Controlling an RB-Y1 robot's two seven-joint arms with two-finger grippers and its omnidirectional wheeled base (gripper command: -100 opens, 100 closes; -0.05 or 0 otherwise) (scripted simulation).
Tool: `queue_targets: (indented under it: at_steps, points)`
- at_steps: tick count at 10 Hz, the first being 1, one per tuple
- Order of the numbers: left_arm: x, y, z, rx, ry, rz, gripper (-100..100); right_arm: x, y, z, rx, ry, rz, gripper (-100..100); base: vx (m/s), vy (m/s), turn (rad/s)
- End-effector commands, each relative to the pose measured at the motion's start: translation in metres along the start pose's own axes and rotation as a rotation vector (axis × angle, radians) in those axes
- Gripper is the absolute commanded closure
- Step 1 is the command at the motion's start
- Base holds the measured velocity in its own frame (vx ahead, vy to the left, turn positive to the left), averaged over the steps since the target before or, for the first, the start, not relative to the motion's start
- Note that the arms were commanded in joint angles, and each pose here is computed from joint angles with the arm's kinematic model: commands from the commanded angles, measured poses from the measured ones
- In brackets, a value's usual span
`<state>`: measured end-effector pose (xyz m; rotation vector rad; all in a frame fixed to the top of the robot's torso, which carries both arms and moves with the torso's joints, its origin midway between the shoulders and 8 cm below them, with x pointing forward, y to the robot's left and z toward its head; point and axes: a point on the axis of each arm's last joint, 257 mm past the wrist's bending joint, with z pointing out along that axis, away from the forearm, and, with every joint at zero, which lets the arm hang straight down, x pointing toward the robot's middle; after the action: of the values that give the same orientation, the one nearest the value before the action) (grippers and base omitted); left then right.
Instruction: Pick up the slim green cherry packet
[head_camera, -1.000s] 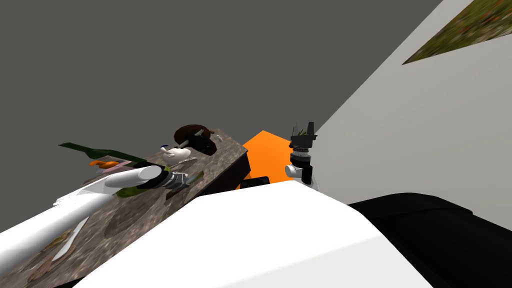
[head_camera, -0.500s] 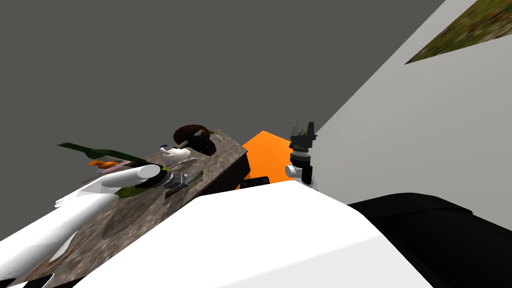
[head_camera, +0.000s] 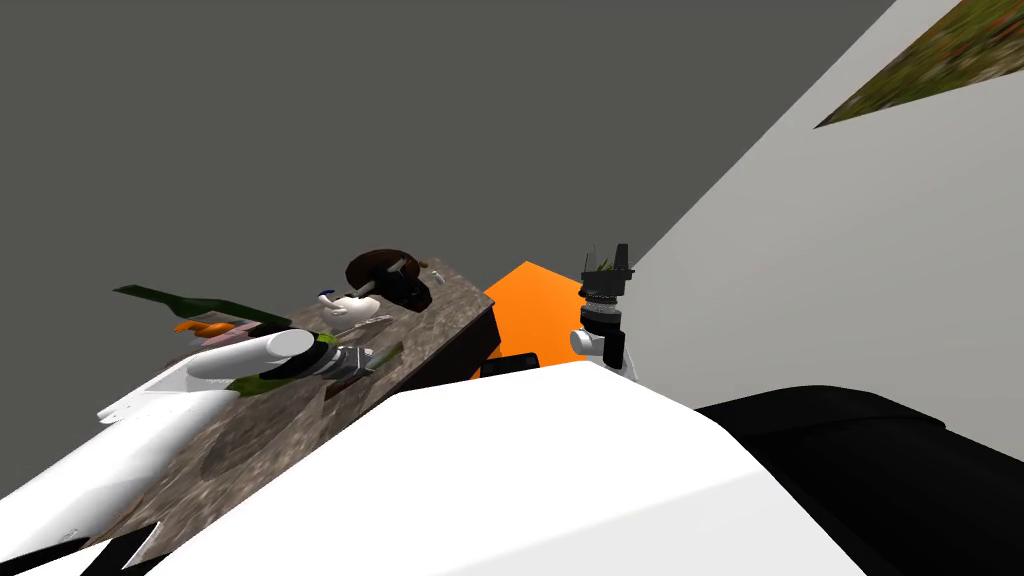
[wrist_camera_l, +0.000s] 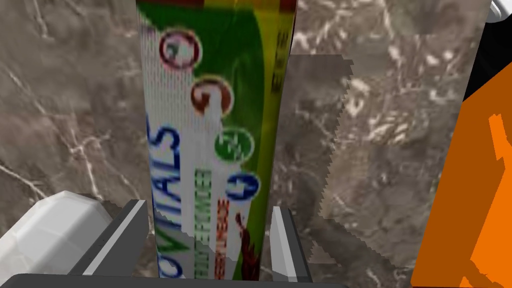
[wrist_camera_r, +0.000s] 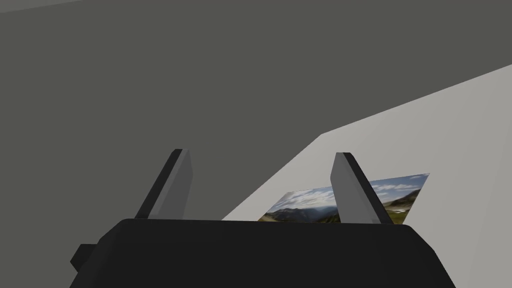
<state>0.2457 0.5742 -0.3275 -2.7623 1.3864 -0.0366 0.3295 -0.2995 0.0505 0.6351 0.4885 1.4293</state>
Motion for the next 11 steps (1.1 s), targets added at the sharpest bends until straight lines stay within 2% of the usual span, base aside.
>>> queue_targets:
  at_steps: [1,2,3,4,6,7,9,10,11]
  points:
    - [-0.003,-0.003,-0.005,0.008,0.002,-0.010,100,0.000,0.000,0.000,0.000,0.000,0.000,0,0.004,-0.010,0.005]
    - [-0.008,0.007,0.002,-0.019,-0.005,-0.005,100,0.000,0.000,0.000,0.000,0.000,0.000,0,0.013,-0.010,0.013]
    - [-0.011,0.002,-0.005,-0.004,-0.003,-0.021,100,0.000,0.000,0.000,0.000,0.000,0.000,0,0.012,-0.016,0.018]
    - [-0.014,0.012,0.003,-0.031,-0.006,-0.014,100,0.000,0.000,0.000,0.000,0.000,0.000,0,0.017,-0.019,0.022]
    - [-0.021,0.006,-0.007,-0.012,-0.003,-0.044,100,0.000,0.000,0.000,0.000,0.000,0.000,0,0.010,-0.014,0.007]
    - [-0.026,0.021,0.003,-0.052,-0.010,-0.042,100,0.000,0.000,0.000,0.000,0.000,0.000,0,0.012,-0.010,0.008]
    - [-0.032,0.015,-0.007,-0.031,-0.003,-0.070,100,0.000,0.000,0.000,0.000,0.000,0.000,0,0.008,-0.012,0.014]
    - [-0.031,0.016,-0.004,-0.037,-0.006,-0.062,100,0.000,0.000,0.000,0.000,0.000,0.000,0,0.000,0.000,0.000]
    - [-0.031,0.016,-0.004,-0.038,-0.006,-0.064,0,0.000,0.000,0.000,0.000,0.000,0.000,0,0.000,0.000,0.000]
